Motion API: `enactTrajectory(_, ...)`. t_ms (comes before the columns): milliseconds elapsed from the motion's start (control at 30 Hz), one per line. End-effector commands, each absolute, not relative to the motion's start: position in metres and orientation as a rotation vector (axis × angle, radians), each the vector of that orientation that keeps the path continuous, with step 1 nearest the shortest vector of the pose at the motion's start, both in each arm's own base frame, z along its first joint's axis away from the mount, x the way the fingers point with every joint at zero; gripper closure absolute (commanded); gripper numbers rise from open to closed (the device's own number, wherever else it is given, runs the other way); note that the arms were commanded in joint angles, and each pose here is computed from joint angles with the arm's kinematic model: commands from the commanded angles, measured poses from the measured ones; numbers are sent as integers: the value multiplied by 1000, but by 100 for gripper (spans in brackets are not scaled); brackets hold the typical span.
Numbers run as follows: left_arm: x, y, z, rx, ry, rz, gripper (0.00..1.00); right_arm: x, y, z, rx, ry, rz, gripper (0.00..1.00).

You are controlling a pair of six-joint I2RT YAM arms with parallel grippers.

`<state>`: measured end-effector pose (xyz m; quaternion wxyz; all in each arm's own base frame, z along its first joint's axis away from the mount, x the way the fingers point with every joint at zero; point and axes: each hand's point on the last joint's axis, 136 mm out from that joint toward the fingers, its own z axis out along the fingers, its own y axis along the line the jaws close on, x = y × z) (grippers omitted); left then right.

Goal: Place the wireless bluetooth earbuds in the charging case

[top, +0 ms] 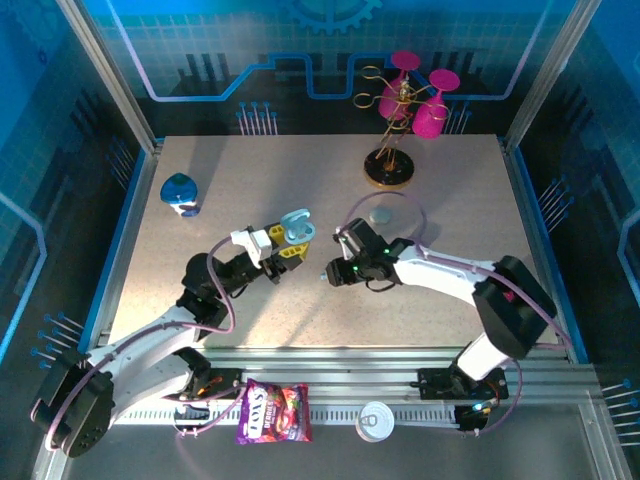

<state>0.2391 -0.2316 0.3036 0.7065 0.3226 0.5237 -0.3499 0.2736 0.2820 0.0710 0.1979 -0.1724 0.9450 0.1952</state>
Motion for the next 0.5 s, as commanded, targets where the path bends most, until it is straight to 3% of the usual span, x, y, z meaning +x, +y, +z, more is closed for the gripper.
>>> enactTrajectory(0, 236, -232, 321, 729, 1123, -783, 71, 281, 313, 78, -613, 2592, 649, 52)
enactTrajectory(233, 236, -236, 322, 738, 1125, -805, 71, 293, 345, 56, -638, 2638, 740, 49)
enactTrajectory(467, 234, -236, 319, 743, 1135, -816, 71, 299, 341, 36, -621, 2686, 709, 46)
